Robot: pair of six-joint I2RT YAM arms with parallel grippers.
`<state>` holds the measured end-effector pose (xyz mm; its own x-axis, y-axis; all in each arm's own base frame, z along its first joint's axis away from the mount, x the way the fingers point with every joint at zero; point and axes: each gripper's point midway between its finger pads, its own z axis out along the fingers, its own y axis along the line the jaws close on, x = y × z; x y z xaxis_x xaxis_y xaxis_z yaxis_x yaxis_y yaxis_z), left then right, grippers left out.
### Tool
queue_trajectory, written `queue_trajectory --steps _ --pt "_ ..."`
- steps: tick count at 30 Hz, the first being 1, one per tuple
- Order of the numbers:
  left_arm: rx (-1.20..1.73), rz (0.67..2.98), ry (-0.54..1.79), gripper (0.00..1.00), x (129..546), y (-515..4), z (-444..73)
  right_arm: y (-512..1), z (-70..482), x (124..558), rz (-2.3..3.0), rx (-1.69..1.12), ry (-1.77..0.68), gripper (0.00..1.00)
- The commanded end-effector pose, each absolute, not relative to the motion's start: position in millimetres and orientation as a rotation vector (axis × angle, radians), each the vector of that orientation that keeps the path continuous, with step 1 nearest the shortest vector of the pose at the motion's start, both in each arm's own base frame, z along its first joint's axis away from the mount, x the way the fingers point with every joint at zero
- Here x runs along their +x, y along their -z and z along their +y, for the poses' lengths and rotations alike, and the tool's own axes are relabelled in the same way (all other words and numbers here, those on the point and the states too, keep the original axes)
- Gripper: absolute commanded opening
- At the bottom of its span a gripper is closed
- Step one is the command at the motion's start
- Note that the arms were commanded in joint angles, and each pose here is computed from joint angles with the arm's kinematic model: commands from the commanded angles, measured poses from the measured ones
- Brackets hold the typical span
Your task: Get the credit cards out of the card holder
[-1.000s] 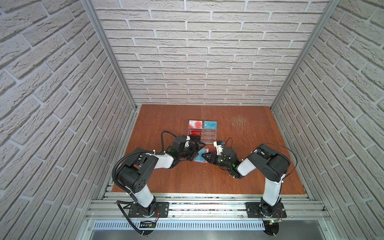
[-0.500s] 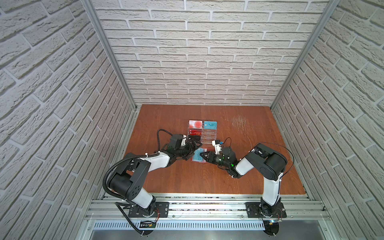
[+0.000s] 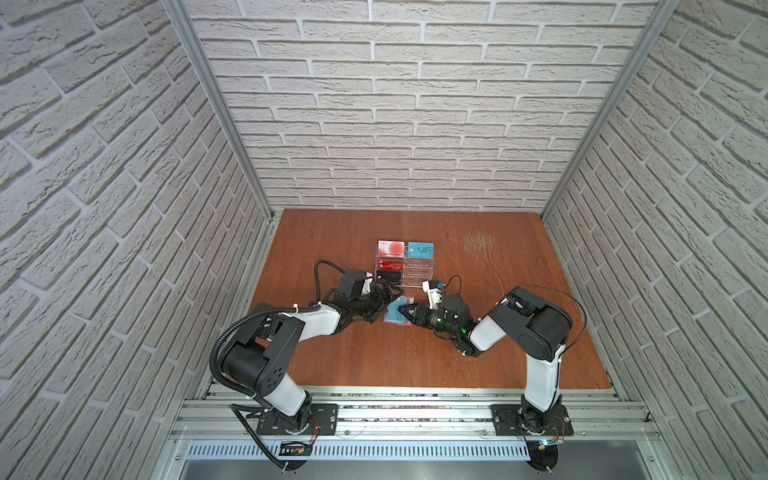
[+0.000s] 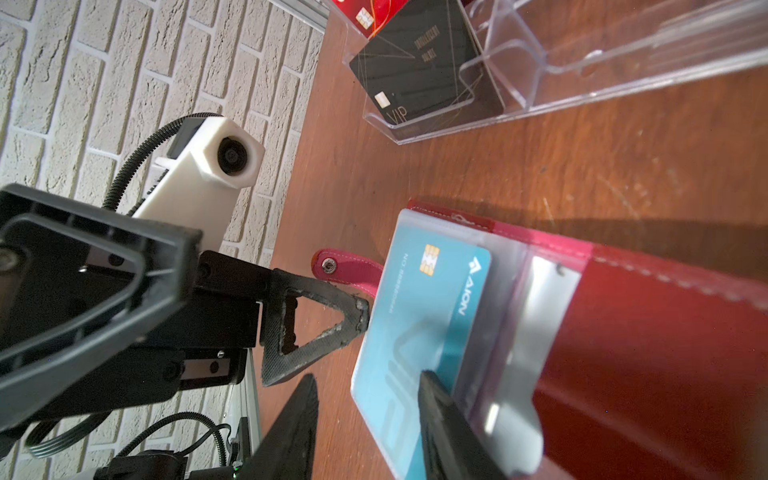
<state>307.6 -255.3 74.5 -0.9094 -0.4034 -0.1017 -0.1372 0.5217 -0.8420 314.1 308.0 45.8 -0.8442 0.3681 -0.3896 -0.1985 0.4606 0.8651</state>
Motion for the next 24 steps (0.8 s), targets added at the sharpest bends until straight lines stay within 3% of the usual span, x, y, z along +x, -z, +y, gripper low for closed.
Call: queue_trajectory --steps 1,24 --pt "-0.454 2.513 1.298 0.98 304.9 -57.8 -250.4 -61.2 303.4 311.5 2.123 0.111 -1.39 0.43" --pt "-0.493 2.548 1.274 0.98 295.3 -33.2 -242.0 -51.5 305.6 325.0 2.163 0.138 -1.392 0.51"
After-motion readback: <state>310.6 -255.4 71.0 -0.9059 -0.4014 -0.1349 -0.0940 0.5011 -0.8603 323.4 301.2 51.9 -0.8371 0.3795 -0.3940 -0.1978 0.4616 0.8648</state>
